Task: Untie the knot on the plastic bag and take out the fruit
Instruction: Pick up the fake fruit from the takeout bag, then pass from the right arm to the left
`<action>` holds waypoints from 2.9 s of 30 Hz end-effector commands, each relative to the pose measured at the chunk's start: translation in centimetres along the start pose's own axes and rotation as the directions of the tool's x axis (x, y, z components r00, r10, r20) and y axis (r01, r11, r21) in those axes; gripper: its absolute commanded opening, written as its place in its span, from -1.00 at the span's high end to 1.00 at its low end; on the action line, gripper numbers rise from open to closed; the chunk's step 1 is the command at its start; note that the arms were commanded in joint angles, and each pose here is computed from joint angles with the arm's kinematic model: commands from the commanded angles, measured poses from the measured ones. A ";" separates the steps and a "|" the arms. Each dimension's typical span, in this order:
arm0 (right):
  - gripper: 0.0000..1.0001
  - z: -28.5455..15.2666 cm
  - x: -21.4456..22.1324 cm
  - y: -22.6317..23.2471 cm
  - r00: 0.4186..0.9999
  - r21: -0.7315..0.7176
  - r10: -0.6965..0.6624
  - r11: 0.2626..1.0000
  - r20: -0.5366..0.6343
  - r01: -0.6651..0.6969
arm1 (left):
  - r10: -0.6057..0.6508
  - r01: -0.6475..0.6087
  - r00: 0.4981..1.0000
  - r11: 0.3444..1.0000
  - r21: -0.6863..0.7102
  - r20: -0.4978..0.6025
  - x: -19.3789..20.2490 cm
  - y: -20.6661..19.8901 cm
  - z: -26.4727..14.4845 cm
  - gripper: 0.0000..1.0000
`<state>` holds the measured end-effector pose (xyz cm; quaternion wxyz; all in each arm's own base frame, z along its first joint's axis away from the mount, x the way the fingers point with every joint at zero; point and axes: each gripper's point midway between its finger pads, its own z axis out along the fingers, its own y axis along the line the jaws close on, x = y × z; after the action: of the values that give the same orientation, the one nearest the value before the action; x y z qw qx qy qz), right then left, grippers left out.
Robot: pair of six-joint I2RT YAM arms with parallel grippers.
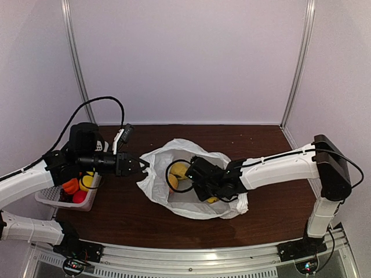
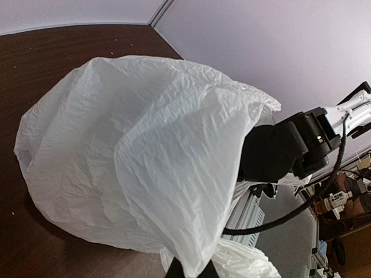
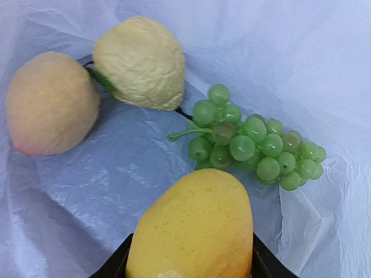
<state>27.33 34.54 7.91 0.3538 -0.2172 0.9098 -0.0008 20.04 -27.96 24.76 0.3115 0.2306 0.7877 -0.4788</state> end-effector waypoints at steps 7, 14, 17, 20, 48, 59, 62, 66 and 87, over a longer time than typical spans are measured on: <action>0.24 -7.0 -2.6 6.9 0.958 -0.198 -0.157 0.958 0.239 0.206 | -0.003 0.003 0.999 1.000 -0.006 0.036 -1.4 0.3 1.0 1.00; 0.22 -12.6 -4.6 7.4 0.931 -0.303 -0.049 0.938 0.362 0.167 | -0.027 0.029 0.999 0.996 -0.087 0.023 -1.2 1.9 1.3 1.00; 0.22 -15.2 -5.8 6.5 0.913 -0.349 0.019 0.927 0.408 0.137 | -0.037 0.039 0.999 0.994 -0.102 0.022 -1.1 2.3 1.5 1.00; 0.21 -17.9 -7.0 5.6 0.889 -0.399 0.079 0.909 0.451 0.122 | -0.042 0.046 0.998 0.993 -0.111 0.036 -1.5 2.3 1.4 1.00; 0.16 -30.2 -13.4 -2.1 0.696 -0.454 0.286 0.889 0.659 0.065 | 0.037 -0.014 0.981 0.992 -0.122 0.190 -10.3 -5.8 -6.2 -0.65; 0.14 -27.1 -10.8 1.8 0.771 -0.557 0.293 0.825 0.565 0.094 | 0.096 -0.097 0.986 0.995 0.000 0.139 -10.0 -8.1 -1.9 -0.74; 0.14 -26.4 -9.9 2.4 0.782 -0.600 0.328 0.797 0.530 0.072 | 0.099 -0.097 0.990 0.995 -0.026 0.102 -8.7 -6.8 -0.8 -0.85; 0.14 -26.3 -9.3 3.7 0.804 -0.649 0.335 0.757 0.491 0.081 | 0.076 -0.075 0.996 0.996 -0.039 0.035 -6.5 -5.3 0.8 -0.93; 0.14 -30.9 -14.3 2.6 0.710 -0.553 0.273 0.811 0.649 0.193 | 0.085 -0.127 0.974 0.972 0.197 0.208 -10.5 -13.6 -0.4 -0.95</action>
<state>14.88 38.21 38.59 0.5547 -0.2742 0.6711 0.4084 19.37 -33.97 34.20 0.3501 0.2576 0.7550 -0.4909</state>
